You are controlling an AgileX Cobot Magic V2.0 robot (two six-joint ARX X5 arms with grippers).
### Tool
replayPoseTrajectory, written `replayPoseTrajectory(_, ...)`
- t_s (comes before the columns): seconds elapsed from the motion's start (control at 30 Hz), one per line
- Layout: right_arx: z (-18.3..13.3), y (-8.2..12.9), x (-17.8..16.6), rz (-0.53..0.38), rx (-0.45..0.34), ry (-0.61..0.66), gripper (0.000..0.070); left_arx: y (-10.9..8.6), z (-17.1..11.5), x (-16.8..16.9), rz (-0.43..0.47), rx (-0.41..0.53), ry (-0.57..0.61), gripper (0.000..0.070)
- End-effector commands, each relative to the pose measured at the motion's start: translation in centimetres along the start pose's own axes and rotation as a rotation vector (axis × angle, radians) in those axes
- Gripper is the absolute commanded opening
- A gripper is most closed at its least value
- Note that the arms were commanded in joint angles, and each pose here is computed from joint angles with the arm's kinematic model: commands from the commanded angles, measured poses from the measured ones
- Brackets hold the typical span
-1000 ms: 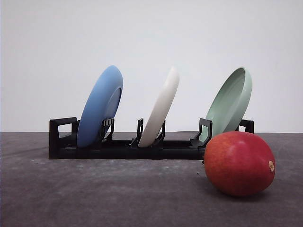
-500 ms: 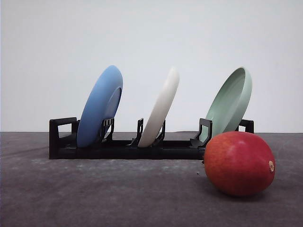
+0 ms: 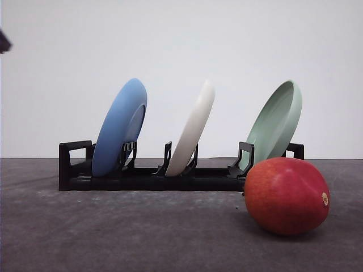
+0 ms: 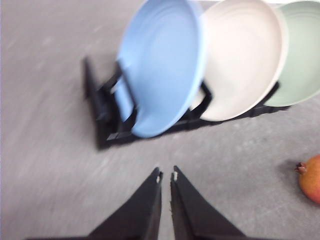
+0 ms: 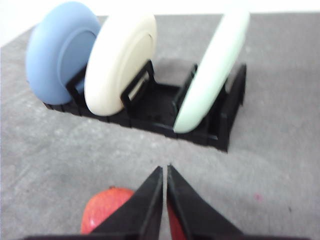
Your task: Place pomegranate in white plate
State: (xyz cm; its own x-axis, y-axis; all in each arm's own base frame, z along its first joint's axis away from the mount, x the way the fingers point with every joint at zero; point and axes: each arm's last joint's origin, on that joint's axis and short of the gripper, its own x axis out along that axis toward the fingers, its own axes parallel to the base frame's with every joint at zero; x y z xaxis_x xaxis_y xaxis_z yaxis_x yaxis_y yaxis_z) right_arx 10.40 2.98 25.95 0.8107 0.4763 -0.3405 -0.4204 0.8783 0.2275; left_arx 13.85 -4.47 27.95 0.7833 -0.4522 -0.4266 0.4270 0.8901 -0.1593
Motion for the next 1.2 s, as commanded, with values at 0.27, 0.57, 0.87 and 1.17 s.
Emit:
replayPoseTrajectory(0.27,0.7,0.2,-0.2,0.01,-0.031,-0.043,0.0236,-0.8,1.1,1.5,-0.069,0.068,-0.038,0.0216)
replayPoseTrajectory(0.57,1.0,0.3,-0.2,0.013,-0.038,-0.068,0.0361,-1.8,1.3,1.5,-0.181,0.13,-0.064,0.0364)
replayPoseTrajectory(0.87,1.0,0.3,-0.2,0.013,-0.034,-0.068,0.0361,-4.3,1.7,2.7,-0.316,0.29,-0.118,0.0391)
replayPoseTrajectory(1.17,1.0,0.3,-0.2,0.014,-0.034,-0.069,0.0361,-6.7,1.5,6.9,-0.271,0.337,-0.133,0.0399)
